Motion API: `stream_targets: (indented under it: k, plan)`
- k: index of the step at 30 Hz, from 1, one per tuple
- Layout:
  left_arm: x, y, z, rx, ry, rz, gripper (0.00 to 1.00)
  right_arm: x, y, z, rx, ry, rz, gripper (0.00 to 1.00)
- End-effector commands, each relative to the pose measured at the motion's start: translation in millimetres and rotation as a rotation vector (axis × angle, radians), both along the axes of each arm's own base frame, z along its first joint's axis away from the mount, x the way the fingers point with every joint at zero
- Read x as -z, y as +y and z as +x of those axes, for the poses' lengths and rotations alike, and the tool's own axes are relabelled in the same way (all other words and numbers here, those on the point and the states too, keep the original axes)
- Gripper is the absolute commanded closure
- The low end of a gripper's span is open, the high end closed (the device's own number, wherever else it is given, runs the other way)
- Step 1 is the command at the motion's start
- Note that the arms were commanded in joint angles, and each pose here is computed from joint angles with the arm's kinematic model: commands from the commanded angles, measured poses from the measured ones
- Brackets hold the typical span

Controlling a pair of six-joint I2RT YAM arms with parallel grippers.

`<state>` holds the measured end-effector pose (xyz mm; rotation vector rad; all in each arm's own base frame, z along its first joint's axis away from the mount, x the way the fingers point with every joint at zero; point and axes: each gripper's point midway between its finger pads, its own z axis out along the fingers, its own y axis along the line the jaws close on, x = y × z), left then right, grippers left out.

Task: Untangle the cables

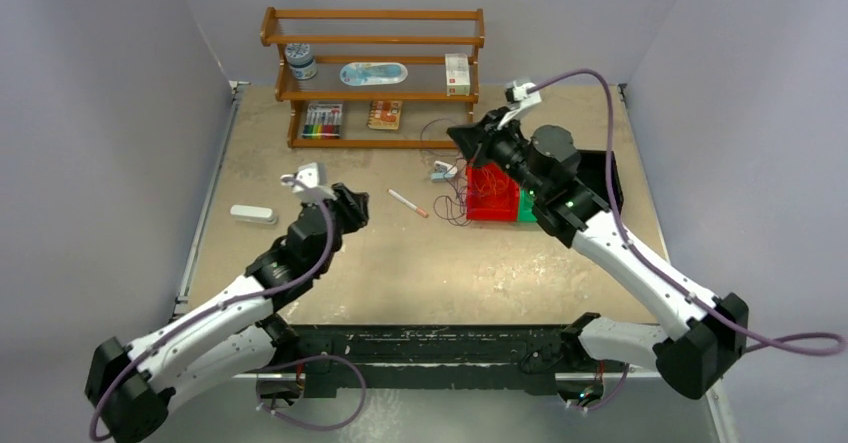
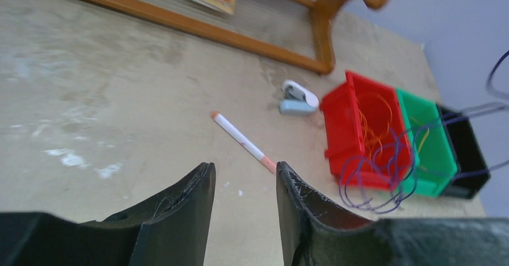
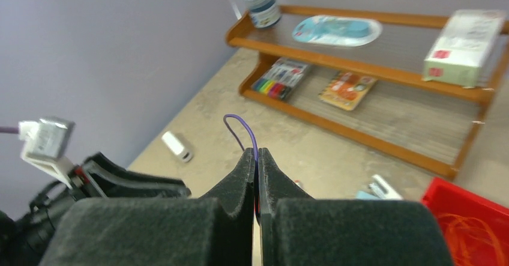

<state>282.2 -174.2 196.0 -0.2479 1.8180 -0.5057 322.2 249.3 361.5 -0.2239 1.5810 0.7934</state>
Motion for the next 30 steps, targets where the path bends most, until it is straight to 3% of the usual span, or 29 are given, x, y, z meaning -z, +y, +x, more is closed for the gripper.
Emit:
stream_targets:
  k: [1, 5, 8, 12, 18, 30]
  plan:
    - [-9, 64, -12, -0.269, -0.016, 0.010, 0.58, -22, 45, -16, -0.178, -0.044, 0.112, 1.00]
    - [-21, 80, -18, -0.317, -0.032, 0.031, 0.54, -20, 62, -22, -0.232, -0.037, 0.136, 1.00]
    - [-22, 78, -16, -0.311, -0.020, 0.051, 0.54, -2, 58, -15, -0.181, 0.006, 0.161, 1.00]
    - [-9, 61, -10, -0.252, 0.015, 0.082, 0.53, 74, 52, -5, -0.099, 0.165, 0.116, 1.00]
    - [16, 25, -3, -0.112, 0.089, 0.108, 0.51, 160, 52, -2, -0.077, 0.285, 0.012, 1.00]
    - [32, -38, -10, 0.199, 0.147, 0.061, 0.44, 180, 42, -3, -0.030, 0.318, -0.011, 1.00]
